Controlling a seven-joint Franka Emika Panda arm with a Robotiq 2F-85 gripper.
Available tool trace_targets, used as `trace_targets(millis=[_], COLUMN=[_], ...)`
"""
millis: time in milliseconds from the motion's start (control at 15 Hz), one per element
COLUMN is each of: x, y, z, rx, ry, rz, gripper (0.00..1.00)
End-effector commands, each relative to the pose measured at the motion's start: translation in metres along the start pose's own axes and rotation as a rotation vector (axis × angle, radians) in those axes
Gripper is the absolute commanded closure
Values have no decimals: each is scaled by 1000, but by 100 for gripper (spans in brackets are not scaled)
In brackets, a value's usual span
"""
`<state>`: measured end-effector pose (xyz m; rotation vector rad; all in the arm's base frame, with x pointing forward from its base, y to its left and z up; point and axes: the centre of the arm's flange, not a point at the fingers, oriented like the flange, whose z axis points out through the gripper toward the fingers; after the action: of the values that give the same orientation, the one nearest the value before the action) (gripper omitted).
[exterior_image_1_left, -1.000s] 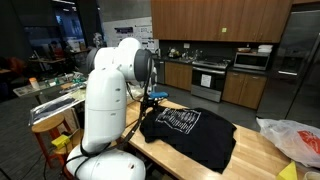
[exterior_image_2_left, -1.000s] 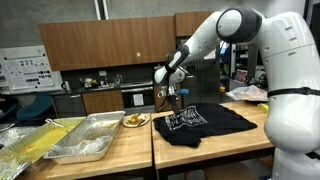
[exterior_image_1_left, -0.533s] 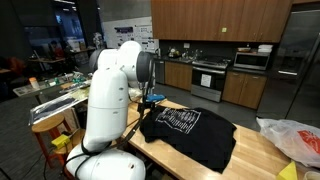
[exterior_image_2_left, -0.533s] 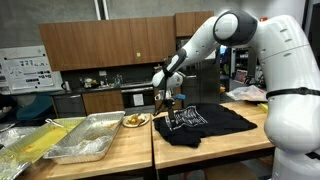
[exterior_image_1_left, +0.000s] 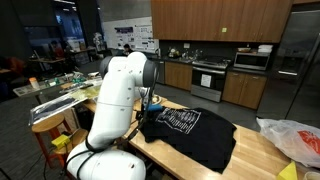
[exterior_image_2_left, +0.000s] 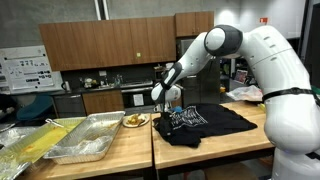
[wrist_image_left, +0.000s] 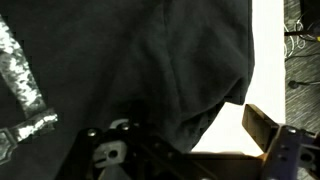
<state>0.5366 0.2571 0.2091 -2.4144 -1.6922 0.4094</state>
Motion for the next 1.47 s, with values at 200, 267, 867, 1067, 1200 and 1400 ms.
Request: trace_targets(millis=[200,267,867,1067,1200,1400], x=[9,11,5,-3,-5,-17], y=[4,5,-15,-30,-34,-41], z=[13,11,1,-21,-38,-82], rx=[-11,-19,-5,-30,-48,-49], ry=[24,27,5,20,27,23], rz=[97,110,122,115,133,175], gripper=[39,48,100,97,97,97])
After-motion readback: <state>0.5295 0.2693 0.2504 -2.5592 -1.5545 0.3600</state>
